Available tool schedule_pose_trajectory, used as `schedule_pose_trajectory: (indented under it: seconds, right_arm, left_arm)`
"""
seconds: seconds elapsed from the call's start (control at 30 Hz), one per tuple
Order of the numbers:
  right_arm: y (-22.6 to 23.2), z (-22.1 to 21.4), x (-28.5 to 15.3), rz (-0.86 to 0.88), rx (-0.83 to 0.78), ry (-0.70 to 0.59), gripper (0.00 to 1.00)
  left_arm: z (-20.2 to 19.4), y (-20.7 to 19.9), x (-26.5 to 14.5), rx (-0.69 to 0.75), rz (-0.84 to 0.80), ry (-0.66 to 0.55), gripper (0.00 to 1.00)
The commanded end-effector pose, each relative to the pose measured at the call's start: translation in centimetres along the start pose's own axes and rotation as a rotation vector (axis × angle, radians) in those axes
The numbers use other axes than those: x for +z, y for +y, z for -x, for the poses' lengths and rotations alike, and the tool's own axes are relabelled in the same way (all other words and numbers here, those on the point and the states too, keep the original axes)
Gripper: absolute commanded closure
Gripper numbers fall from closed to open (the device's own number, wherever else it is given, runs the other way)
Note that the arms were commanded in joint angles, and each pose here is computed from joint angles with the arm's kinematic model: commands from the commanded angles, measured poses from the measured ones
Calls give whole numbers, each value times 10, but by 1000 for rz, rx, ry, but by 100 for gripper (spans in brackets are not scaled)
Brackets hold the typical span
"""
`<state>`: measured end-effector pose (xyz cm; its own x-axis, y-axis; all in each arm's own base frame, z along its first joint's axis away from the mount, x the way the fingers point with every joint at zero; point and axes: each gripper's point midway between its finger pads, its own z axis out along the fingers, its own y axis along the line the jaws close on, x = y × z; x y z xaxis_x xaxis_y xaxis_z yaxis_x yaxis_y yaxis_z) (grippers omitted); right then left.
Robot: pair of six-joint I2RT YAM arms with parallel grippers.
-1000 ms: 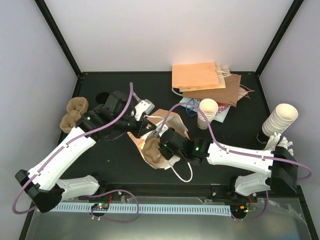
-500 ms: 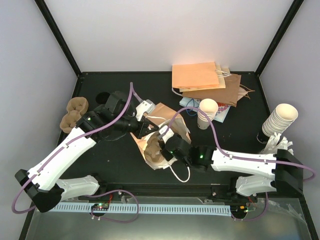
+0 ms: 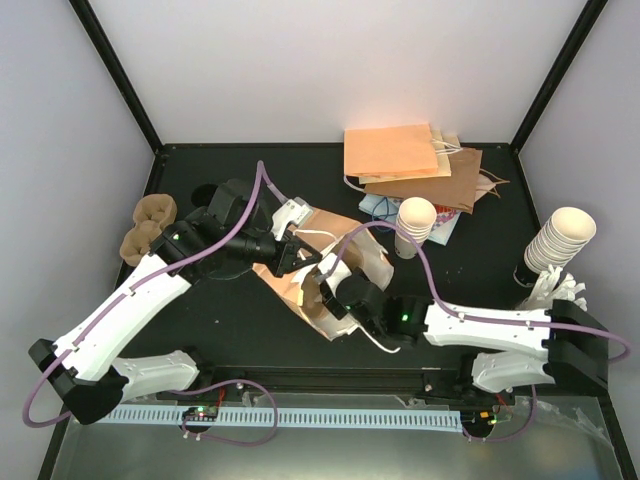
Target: Pack the takeout coffee
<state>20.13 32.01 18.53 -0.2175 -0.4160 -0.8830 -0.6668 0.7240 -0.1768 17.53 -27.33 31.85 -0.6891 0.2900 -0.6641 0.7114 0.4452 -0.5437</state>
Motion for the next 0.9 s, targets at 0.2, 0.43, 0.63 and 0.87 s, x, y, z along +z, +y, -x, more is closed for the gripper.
schedule_pose_trajectory:
  seconds: [0.2,0.43,0.63,0.87]
  right_arm:
    - [18,-7,16,49,-90,8,67]
    - [22,-14,17,68,-103,23,72]
    - [26,-31,25,70,-109,73,74]
    - [29,-33,28,75,-100,78,75]
  left_arm:
    - [21,-31,-10,55,-118,-71,98]
    - [15,-25,-9,69,-93,-62,64]
    - [17,-27,-30,95,-33,-120,17]
    - [22,-11,-77,74,196,-215,4]
